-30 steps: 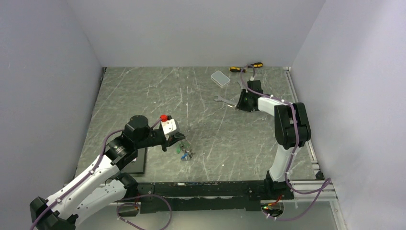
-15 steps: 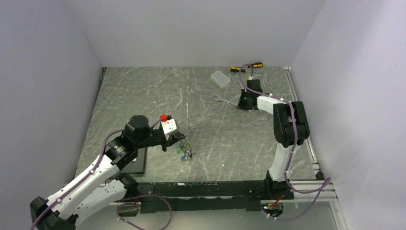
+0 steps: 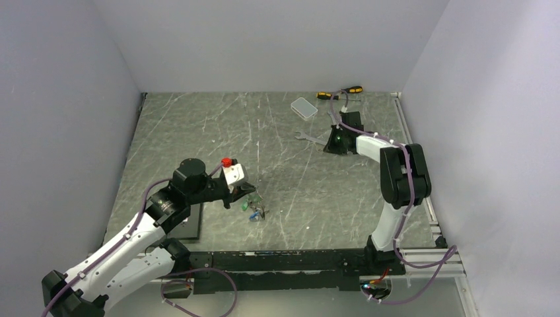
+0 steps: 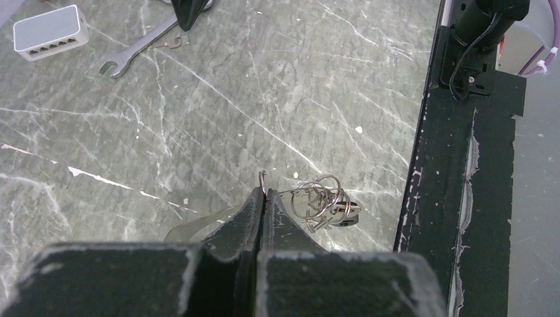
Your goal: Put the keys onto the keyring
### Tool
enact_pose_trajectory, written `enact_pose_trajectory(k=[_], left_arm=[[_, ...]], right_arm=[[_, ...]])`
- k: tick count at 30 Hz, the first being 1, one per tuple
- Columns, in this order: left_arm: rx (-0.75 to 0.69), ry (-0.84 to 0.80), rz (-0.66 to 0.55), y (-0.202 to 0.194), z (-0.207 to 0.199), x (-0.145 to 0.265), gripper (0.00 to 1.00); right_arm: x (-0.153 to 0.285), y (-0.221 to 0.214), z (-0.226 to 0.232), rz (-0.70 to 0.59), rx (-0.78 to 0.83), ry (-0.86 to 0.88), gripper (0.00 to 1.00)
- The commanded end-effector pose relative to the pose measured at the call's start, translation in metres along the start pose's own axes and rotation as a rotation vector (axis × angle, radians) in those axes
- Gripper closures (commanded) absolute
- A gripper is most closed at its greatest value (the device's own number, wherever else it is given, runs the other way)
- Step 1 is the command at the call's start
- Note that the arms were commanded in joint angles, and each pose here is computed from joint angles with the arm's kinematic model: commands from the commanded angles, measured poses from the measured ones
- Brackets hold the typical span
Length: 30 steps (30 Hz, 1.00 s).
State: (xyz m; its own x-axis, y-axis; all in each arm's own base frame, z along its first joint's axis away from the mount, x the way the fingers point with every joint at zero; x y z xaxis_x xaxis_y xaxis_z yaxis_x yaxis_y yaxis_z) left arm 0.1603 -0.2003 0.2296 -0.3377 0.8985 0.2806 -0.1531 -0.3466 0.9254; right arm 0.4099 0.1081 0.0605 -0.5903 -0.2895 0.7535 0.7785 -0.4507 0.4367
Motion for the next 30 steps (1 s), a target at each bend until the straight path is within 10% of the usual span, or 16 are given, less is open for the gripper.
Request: enact_pose_trajectory(k=[1,8,12,16,30], left_arm=[[-0.063,0.018,-0.084,0.03,0.011,0.003,1.0],[-0.06,0.021,-0.08,0.029,0.012,0.003,1.0],[-0.059,0.019,-0.076,0.028,0.012,0.002,1.0],[-0.058,0.018,-0.071,0.027,0.012,0.002,1.0],[-0.059,0.016,-0.07,0.027,0.012,0.002,1.0]], right_arm=[[0.026,-0.003,0.022,-0.048,0.065,0.05,1.0],[0.046,-0.023,0.036,-0.066,0.131,0.032,1.0],[0.037,-0.017,0.029,-0.054,0.142,-0.044,0.43],[0.028,-0.004,0.027,-0.069,0.204,-0.162,0.26],[-0.01,0.002,0.016,-0.001,0.264,-0.287,0.41]])
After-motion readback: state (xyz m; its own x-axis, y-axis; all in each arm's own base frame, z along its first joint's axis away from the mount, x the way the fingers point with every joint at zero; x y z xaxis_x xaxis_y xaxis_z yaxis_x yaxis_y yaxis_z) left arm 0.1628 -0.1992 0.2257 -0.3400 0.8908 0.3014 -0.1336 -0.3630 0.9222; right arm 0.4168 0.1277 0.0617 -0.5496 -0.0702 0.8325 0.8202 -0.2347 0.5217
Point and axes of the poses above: each gripper's point midway between its finger pads, its own x axis back along the fingers, its own z axis along the line the jaws close on, y = z × x, the point moved 4 cm from there along x, back along the fingers, and after that the axes turned 12 degrees about -x, right-handed, at the moved point
